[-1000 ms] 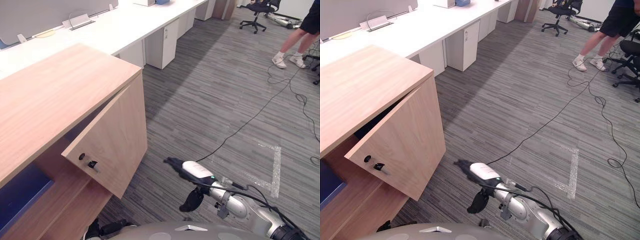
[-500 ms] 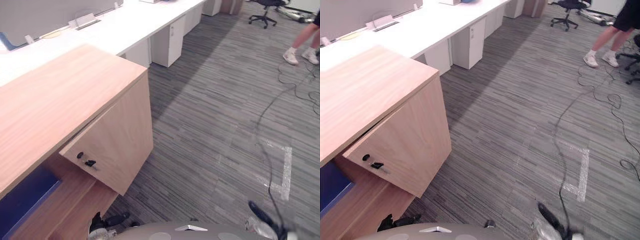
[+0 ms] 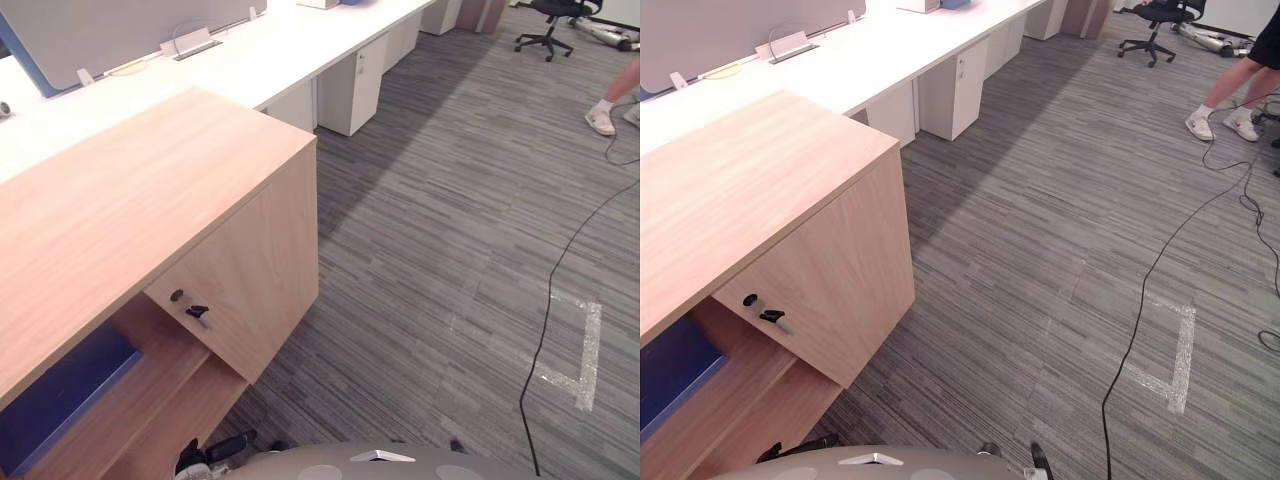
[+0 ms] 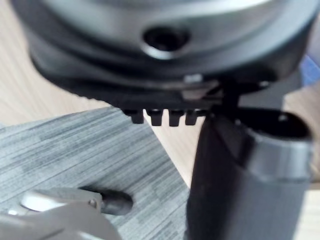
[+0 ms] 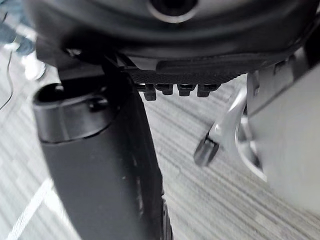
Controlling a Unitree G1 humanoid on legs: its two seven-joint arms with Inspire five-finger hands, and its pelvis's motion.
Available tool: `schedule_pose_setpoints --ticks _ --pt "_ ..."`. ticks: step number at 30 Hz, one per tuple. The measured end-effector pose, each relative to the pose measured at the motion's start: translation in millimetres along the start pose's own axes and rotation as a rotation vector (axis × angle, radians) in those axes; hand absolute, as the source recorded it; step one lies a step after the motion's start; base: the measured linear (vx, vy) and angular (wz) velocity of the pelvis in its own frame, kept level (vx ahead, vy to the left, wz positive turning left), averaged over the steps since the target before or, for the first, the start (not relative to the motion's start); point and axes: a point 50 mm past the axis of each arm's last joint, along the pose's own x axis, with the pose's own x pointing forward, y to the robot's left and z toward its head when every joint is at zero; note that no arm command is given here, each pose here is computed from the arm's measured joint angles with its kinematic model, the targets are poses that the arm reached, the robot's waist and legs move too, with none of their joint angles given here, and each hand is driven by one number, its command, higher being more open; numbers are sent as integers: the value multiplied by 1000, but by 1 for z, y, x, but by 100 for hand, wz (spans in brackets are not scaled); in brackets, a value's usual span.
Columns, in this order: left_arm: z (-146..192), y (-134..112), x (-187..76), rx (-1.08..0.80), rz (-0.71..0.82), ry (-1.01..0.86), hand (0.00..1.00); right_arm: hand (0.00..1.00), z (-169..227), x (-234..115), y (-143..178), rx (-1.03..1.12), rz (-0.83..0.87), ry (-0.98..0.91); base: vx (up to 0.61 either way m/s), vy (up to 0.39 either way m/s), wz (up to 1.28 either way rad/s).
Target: Walk over to the cabinet, pick up the folder, carry it to the office cabinet, place the folder inside the office cabinet, then close the office cabinet door
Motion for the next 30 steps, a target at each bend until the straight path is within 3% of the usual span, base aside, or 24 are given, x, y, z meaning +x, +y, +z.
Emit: schedule_pose_setpoints --ticks 6,10,20,30 --pt "1 1 0 7 -24 -7 100 100 8 -2 17 -104 140 -29 43 60 36" --pt "17 7 3 61 -25 -77 100 100 -8 -6 28 -175 240 19 5 -23 62" --pt "6 10 3 -24 -17 -17 100 100 -11 2 -7 -256 125 59 39 -119 62" --pt "3 14 -1 -90 -34 -61 100 100 -16 3 -17 -359 101 51 -1 -30 54"
